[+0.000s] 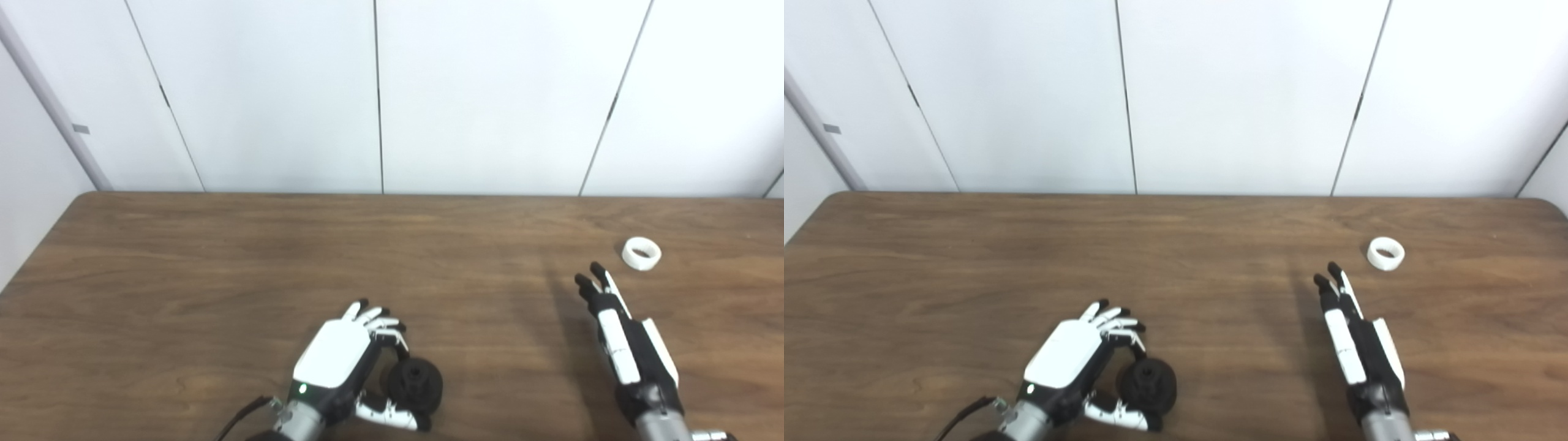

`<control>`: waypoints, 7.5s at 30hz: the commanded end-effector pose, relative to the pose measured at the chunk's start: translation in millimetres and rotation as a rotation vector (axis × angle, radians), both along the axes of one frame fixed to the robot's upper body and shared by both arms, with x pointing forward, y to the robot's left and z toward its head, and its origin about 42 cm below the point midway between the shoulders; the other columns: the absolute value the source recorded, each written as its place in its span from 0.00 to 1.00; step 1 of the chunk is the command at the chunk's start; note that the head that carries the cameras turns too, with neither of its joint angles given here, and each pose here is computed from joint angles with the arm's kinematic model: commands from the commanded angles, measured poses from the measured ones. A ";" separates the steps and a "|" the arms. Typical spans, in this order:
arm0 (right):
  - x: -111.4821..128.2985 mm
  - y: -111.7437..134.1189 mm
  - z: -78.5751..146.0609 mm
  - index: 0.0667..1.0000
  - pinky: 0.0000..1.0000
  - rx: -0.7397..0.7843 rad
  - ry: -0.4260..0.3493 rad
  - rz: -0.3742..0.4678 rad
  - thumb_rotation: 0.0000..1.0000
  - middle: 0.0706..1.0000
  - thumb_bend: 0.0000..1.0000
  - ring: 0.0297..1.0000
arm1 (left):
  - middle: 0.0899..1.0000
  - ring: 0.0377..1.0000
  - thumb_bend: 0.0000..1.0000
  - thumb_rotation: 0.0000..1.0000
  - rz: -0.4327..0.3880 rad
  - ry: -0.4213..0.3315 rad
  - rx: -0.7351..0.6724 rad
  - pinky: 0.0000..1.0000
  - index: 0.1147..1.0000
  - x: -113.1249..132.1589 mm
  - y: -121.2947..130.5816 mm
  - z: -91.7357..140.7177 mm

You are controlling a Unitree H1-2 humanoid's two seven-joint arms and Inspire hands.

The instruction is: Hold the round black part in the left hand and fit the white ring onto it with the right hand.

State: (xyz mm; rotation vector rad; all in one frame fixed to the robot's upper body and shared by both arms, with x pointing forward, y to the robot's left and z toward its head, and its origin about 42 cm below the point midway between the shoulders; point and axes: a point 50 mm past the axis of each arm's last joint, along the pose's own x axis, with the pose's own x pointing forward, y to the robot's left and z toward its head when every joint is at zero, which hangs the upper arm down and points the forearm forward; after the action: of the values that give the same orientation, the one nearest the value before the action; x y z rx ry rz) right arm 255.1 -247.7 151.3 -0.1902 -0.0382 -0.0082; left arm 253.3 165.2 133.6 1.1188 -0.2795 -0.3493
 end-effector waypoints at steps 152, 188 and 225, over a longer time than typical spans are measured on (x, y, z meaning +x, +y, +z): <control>170.7 -97.8 113.2 0.45 1.00 -0.920 0.104 -0.132 0.13 0.81 0.52 0.96 | 0.77 0.88 0.52 0.05 -0.006 -0.017 0.048 0.98 0.42 3.9 24.5 -11.9; 49.6 73.0 147.2 0.45 1.00 -0.851 -0.128 0.503 0.13 0.87 0.52 0.99 | 0.78 0.90 0.52 0.06 0.008 -0.011 0.061 1.00 0.42 0.4 -10.8 -12.3; 42.0 106.4 115.5 0.45 1.00 -0.838 -0.106 0.620 0.13 0.88 0.52 1.00 | 0.78 0.89 0.52 0.06 0.018 -0.021 0.051 1.00 0.42 2.7 -18.8 -9.5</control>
State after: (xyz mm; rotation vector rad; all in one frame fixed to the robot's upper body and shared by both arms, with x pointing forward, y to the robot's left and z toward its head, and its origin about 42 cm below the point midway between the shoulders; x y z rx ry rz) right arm 294.3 -143.1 254.8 -0.9970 -0.1364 0.6524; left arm 255.4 150.4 125.5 1.1543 -0.2840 -0.3013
